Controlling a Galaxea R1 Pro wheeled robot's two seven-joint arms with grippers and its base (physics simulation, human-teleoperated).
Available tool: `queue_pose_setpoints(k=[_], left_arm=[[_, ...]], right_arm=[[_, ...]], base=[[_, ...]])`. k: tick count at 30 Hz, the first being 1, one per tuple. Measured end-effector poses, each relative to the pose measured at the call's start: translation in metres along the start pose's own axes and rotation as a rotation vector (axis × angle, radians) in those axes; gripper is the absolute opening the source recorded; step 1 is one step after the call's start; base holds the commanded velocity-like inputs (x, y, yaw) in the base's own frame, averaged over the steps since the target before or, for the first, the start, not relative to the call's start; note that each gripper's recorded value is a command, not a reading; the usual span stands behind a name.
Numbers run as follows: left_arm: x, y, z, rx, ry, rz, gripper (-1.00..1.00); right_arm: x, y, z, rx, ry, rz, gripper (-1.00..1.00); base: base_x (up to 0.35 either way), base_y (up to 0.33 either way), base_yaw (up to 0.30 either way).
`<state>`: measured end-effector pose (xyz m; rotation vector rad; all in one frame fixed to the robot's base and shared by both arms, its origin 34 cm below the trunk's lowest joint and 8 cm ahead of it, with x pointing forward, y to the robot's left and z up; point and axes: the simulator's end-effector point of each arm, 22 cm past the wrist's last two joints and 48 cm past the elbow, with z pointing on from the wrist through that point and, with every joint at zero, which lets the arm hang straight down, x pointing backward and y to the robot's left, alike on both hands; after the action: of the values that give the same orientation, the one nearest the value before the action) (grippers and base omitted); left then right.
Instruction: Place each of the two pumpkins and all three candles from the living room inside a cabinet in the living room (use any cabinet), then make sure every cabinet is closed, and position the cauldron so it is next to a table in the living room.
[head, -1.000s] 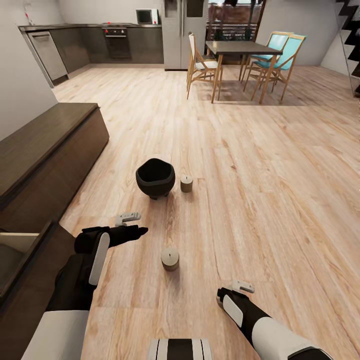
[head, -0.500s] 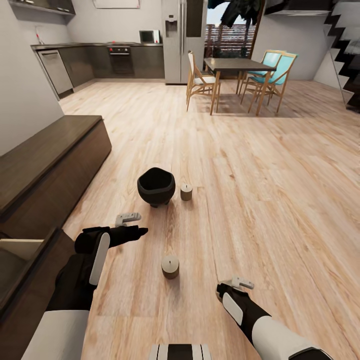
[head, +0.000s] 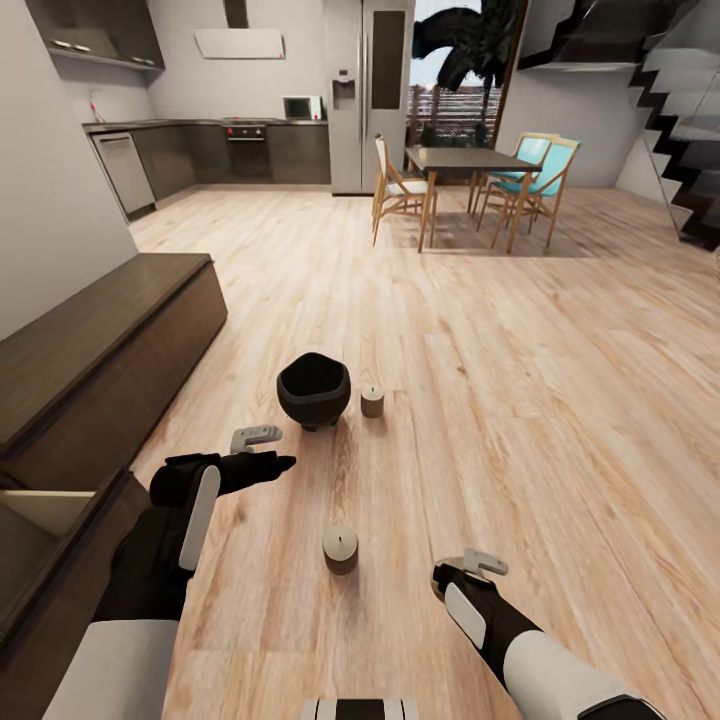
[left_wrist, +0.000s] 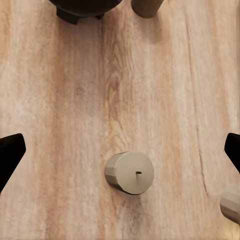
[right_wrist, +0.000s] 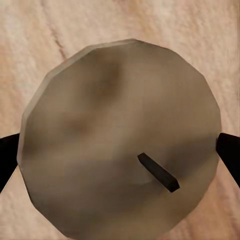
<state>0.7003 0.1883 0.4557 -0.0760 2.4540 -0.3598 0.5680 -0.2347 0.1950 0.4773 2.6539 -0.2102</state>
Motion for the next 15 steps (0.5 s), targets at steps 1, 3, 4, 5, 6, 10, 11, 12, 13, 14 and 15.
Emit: queue_pose_setpoints(k=[1,3,4,5,6,10,11,12,13,14,15], left_arm=[[-0.001,-0.001,-0.002,0.0,-0.003,0.001,1.0],[-0.005,-0.002,-0.005,0.001,-0.011,0.003,1.0],[-0.006,-0.003,-0.007,0.002,-0.015,0.004,1.0],[-0.008,-0.003,-0.009,0.002,-0.018,0.004,1.0],[-0.01,-0.004,-0.011,0.003,-0.022,0.005,1.0],[-0.014,-0.006,-0.017,0.004,-0.03,0.007,1.0],[-0.015,-0.007,-0.018,0.005,-0.031,0.008,1.0],[-0.015,-0.007,-0.019,0.005,-0.032,0.008,1.0],[-0.015,-0.008,-0.02,0.005,-0.03,0.008,1.0],[-0.016,-0.008,-0.021,0.006,-0.032,0.008,1.0],[-0.016,-0.009,-0.022,0.006,-0.032,0.009,1.0]], right_arm=[[-0.002,0.0,-0.001,-0.001,-0.004,0.001,-1.0],[-0.006,0.001,-0.004,-0.004,-0.012,0.003,-1.0],[-0.008,0.001,-0.006,-0.005,-0.016,0.004,-1.0],[-0.011,0.002,-0.007,-0.007,-0.021,0.004,-1.0],[-0.014,0.003,-0.009,-0.01,-0.027,0.006,-1.0],[-0.04,0.013,-0.02,-0.036,-0.079,0.023,-1.0],[-0.046,0.016,-0.023,-0.042,-0.092,0.023,-1.0],[-0.049,0.017,-0.025,-0.046,-0.098,0.029,-1.0],[-0.055,0.019,-0.028,-0.051,-0.11,0.03,-1.0],[-0.057,0.019,-0.03,-0.053,-0.115,0.034,-1.0],[-0.061,0.02,-0.032,-0.056,-0.123,0.035,-1.0]], base=[[0.0,0.0,0.0],[0.0,0.0,0.0],[0.0,0.0,0.0],[0.0,0.0,0.0],[0.0,0.0,0.0],[0.0,0.0,0.0],[0.0,0.0,0.0],[0.0,0.0,0.0],[0.0,0.0,0.0],[0.0,0.0,0.0],[0.0,0.0,0.0]])
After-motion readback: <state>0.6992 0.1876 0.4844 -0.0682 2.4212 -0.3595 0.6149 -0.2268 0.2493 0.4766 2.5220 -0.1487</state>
